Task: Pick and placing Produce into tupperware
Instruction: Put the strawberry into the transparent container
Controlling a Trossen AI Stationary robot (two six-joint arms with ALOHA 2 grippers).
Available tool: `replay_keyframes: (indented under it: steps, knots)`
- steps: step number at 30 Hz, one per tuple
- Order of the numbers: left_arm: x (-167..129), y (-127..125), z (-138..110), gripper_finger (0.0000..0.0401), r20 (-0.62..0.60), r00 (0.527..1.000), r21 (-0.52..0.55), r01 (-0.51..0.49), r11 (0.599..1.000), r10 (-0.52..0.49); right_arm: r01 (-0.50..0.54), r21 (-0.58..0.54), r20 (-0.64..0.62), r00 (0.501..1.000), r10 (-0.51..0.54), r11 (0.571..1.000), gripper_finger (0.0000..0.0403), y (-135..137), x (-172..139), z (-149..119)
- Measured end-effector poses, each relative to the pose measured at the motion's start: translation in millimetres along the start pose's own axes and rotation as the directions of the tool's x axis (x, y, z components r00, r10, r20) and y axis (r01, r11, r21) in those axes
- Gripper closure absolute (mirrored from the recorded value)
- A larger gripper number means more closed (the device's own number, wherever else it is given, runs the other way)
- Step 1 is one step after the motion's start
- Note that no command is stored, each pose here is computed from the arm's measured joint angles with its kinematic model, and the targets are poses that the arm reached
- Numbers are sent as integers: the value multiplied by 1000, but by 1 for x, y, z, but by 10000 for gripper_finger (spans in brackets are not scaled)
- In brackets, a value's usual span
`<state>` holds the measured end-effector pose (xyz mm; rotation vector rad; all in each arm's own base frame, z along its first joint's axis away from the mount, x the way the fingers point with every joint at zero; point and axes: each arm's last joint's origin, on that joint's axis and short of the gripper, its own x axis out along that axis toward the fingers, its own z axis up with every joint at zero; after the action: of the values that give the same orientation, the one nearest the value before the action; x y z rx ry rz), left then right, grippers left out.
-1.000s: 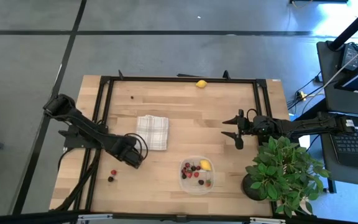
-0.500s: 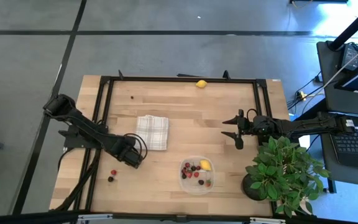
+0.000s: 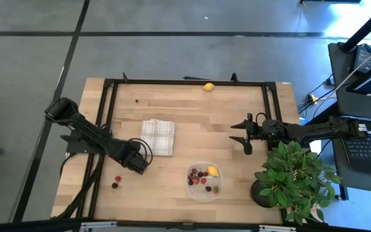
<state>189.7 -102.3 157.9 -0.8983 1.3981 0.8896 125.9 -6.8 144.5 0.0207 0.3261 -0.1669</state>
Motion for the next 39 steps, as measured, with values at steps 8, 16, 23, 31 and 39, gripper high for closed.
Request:
replay_keyframes:
  steps: [8, 16, 23, 31, 39]
  knots:
    - [0, 0, 0, 397, 0, 1000, 1, -1, 1000, 1, 0, 0, 0, 1000, 0, 1000, 162, 0, 0, 0]
    - [-1, 0, 3, 399, 1, 1000, 149, 1, 989, -1, 0, 0, 0, 1000, 0, 1000, 162, 0, 0, 0]
    - [-23, -19, 9, 400, 25, 994, 296, 91, 951, -103, 0, 0, 0, 1000, 0, 1000, 162, 0, 0, 0]
    - [-76, -59, 29, 400, 244, 893, 482, 226, 846, -378, 0, 0, 1, 1000, 0, 1000, 162, 0, 0, 0]
    - [-108, -94, 62, 401, 285, 661, 735, 315, 601, -694, 0, -18, 39, 999, 1, 1000, 162, 0, 0, 4]
